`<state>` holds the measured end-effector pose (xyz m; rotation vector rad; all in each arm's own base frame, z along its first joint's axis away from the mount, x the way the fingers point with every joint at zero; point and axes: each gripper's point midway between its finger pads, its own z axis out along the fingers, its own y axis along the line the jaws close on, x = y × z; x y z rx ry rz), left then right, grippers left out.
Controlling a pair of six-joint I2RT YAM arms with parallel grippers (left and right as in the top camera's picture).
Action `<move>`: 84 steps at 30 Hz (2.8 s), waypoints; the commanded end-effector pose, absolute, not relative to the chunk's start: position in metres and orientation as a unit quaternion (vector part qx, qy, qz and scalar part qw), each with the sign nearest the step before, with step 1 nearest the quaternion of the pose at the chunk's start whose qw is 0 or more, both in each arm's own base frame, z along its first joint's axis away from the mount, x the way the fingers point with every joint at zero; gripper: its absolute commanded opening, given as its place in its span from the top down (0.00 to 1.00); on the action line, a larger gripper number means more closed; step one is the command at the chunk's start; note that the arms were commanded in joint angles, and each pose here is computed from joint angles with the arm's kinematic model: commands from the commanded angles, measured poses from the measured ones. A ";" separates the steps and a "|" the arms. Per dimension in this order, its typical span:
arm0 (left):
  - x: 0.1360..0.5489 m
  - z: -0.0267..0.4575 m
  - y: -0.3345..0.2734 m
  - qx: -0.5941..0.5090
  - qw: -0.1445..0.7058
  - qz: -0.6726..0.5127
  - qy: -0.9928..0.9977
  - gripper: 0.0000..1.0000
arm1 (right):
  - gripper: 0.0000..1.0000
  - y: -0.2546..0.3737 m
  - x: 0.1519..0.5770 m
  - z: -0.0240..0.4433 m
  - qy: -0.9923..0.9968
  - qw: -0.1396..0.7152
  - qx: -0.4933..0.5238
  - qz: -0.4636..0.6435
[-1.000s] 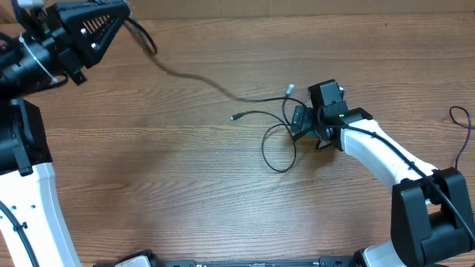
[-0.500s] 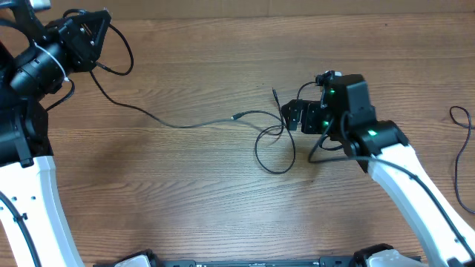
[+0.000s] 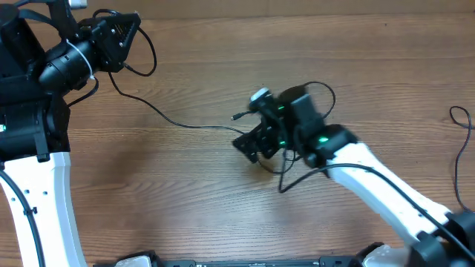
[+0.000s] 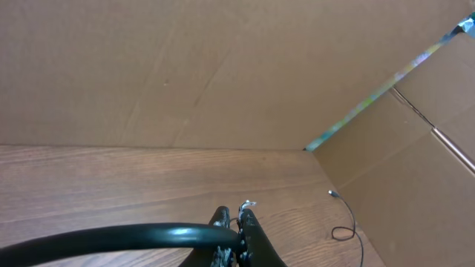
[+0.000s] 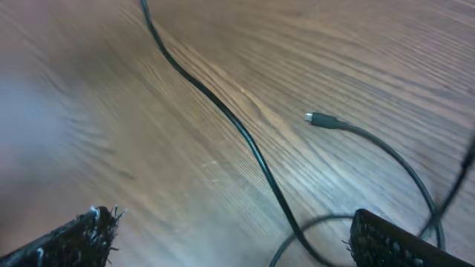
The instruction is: Untangle cables
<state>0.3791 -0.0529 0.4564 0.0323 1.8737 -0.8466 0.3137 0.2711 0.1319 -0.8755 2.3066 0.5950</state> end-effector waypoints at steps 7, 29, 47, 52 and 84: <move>0.371 0.469 -0.065 0.057 0.523 -0.371 0.765 0.96 | 0.22 0.261 0.347 0.058 0.896 0.285 -0.327 0.099; 0.374 0.430 -0.049 -0.019 0.477 -0.332 0.814 0.96 | 0.96 0.244 0.275 0.197 0.922 0.131 -0.263 0.252; 0.407 0.354 -0.130 0.019 0.318 -0.439 0.840 0.96 | 0.96 0.308 0.286 0.282 0.779 0.238 -0.349 0.464; 0.410 0.334 -0.149 0.014 0.253 -0.487 0.836 0.96 | 0.96 0.296 0.319 0.272 0.804 0.300 -0.340 0.384; 0.386 0.312 -0.211 -0.007 0.143 -0.511 0.848 0.96 | 0.90 0.281 0.371 0.285 0.814 0.409 -0.297 0.285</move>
